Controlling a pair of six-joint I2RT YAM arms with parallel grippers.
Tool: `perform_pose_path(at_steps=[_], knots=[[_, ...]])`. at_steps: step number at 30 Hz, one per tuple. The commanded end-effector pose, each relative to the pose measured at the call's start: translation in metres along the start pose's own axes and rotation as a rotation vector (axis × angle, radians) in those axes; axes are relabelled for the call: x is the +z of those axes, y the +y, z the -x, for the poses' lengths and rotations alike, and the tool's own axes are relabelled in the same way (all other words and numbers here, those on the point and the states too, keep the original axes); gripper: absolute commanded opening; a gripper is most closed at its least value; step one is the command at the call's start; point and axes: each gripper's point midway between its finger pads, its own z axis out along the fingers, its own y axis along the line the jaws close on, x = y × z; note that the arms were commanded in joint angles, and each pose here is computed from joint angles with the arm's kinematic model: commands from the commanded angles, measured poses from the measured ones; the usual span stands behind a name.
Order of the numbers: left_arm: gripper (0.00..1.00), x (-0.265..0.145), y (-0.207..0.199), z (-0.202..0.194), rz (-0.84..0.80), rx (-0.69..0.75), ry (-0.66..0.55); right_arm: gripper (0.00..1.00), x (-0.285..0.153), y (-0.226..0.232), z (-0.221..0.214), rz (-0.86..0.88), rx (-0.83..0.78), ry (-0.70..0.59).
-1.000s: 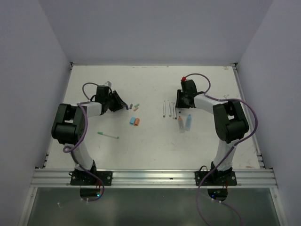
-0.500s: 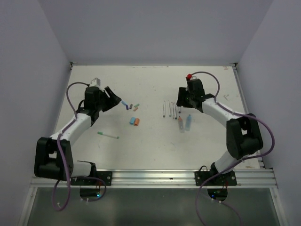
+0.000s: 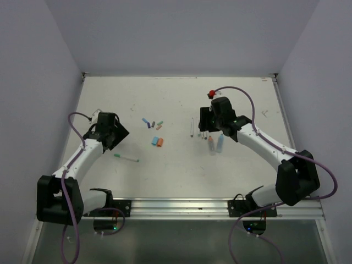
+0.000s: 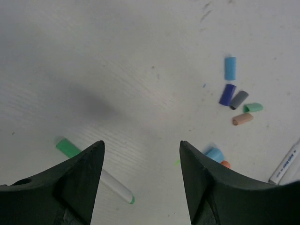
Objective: Open the pen caps
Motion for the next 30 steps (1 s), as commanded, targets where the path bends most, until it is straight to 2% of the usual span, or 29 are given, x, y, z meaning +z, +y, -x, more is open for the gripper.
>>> perform_pose_path(at_steps=[1, 16, 19, 30], knots=[[0.67, 0.001, 0.041, -0.005, 0.226, -0.112, -0.001, 0.59, -0.009, 0.001, -0.003, -0.016, -0.029, -0.004], [0.67, 0.000, 0.067, -0.018, 0.339, -0.253, -0.015, 0.59, -0.012, 0.005, -0.017, -0.003, -0.041, 0.008], [0.64, 0.004, 0.072, -0.022, 0.366, -0.264, 0.007, 0.59, -0.013, 0.005, -0.017, -0.003, -0.042, 0.006], [0.63, 0.022, 0.079, -0.038, 0.403, -0.275, 0.073, 0.59, -0.012, 0.002, -0.023, -0.014, -0.052, 0.014]])
